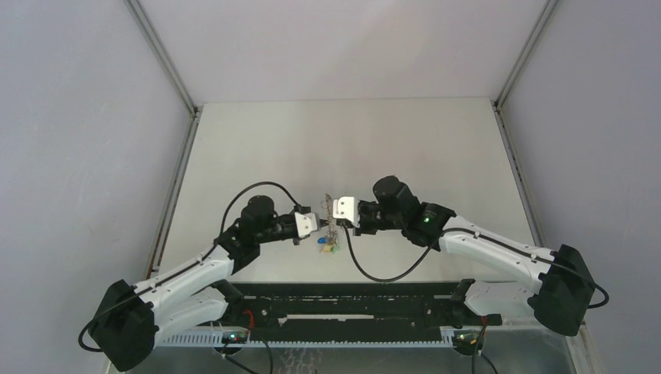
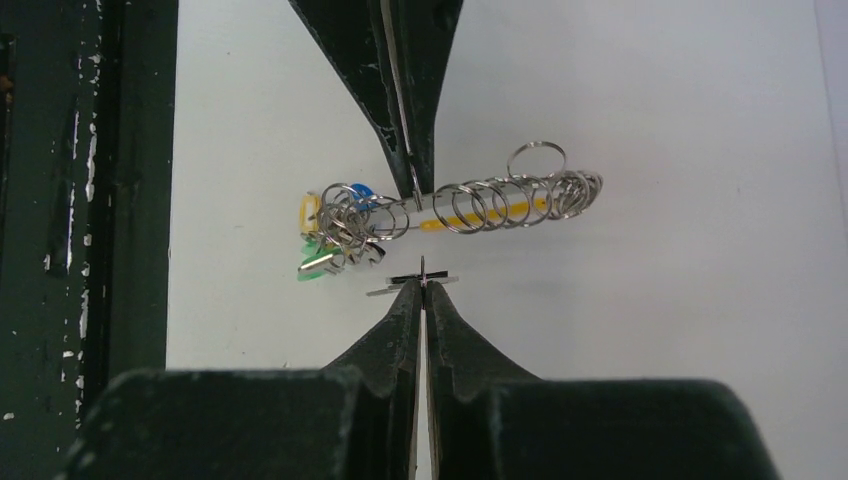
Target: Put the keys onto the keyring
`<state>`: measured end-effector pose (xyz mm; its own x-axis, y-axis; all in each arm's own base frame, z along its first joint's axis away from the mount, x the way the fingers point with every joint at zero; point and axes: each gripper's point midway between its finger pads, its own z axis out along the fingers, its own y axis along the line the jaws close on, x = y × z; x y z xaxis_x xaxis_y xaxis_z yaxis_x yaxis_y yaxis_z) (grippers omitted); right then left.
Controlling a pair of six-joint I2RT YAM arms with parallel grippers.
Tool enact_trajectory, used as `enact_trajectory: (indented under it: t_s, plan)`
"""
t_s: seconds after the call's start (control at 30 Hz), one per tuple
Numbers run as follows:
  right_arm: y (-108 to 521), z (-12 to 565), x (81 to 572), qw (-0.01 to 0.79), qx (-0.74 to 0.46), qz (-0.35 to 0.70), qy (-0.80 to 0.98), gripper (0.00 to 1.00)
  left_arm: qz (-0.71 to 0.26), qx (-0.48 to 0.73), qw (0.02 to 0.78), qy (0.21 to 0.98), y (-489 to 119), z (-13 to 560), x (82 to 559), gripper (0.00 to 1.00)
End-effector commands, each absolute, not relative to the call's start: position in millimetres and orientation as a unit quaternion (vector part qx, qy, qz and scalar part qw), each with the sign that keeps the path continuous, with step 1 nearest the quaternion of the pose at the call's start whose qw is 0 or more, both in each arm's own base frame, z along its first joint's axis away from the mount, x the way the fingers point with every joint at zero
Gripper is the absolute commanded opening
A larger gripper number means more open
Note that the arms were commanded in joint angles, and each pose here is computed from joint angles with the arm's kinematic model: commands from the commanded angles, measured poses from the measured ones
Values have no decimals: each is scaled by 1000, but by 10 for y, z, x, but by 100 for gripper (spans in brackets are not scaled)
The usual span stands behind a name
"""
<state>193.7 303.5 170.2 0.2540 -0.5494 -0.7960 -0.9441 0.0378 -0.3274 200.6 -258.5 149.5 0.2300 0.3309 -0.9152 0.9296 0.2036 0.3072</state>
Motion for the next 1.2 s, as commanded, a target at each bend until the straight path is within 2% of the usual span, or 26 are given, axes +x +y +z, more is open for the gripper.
enact_trajectory:
  t_s: [0.0,0.33,1.17]
  plan:
    - [3188,1924,1998,477,-664,206,538,0,-280,570,586,503,-2710,1962,2075,0]
    - [3274,1862,2047,488,-669,155,538,0,-285,570,579,508,-2712,1946,2049,0]
    - [3321,1789,1943,474,-685,154,532,0,-281,570,579,510,-2703,1945,2046,0]
